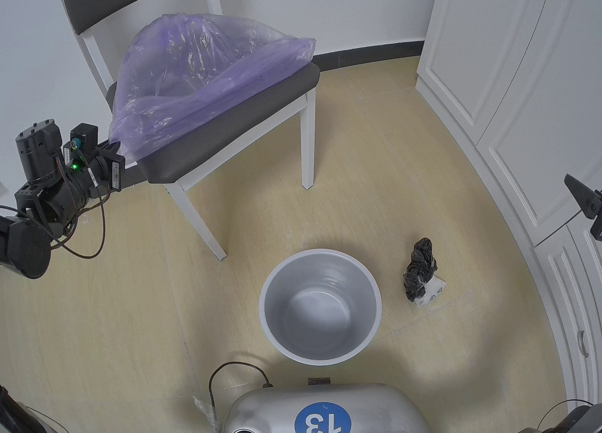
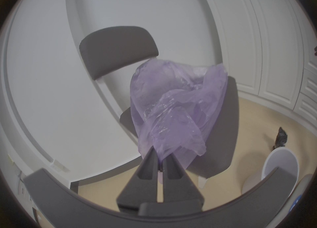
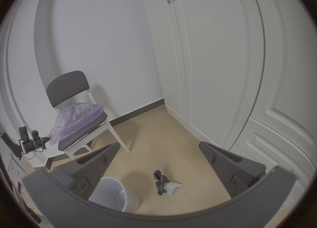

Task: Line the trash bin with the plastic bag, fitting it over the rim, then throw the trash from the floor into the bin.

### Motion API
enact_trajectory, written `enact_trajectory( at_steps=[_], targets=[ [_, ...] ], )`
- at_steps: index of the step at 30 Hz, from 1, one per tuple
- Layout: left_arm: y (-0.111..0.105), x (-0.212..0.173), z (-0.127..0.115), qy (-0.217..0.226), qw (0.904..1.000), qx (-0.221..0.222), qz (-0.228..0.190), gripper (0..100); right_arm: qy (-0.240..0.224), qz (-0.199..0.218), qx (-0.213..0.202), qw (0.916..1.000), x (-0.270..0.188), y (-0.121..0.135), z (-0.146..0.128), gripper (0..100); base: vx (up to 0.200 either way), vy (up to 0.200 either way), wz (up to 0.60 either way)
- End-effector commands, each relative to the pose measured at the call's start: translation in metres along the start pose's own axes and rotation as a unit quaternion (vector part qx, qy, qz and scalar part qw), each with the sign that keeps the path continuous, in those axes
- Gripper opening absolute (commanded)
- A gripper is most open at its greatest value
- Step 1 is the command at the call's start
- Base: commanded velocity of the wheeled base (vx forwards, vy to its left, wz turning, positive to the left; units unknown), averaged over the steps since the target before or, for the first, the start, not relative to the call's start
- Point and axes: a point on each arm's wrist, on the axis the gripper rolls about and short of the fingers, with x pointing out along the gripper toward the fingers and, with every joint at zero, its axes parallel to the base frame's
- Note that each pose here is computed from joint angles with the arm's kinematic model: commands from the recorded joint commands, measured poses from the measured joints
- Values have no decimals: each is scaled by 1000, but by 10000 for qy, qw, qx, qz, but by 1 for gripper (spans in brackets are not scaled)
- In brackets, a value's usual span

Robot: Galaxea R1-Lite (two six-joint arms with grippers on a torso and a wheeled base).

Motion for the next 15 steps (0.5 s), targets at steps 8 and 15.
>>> enact_trajectory(
  at_steps=[8,15],
  targets=[
    [-12,-74,101,-955,9909,-188,-931,0,763,463,163,9959,23,50,-45,100,0,0,0],
    [-17,-109,124,-1370,9815,-272,-1311,0,697,680,243,9949,17,52,-51,100,0,0,0]
  ],
)
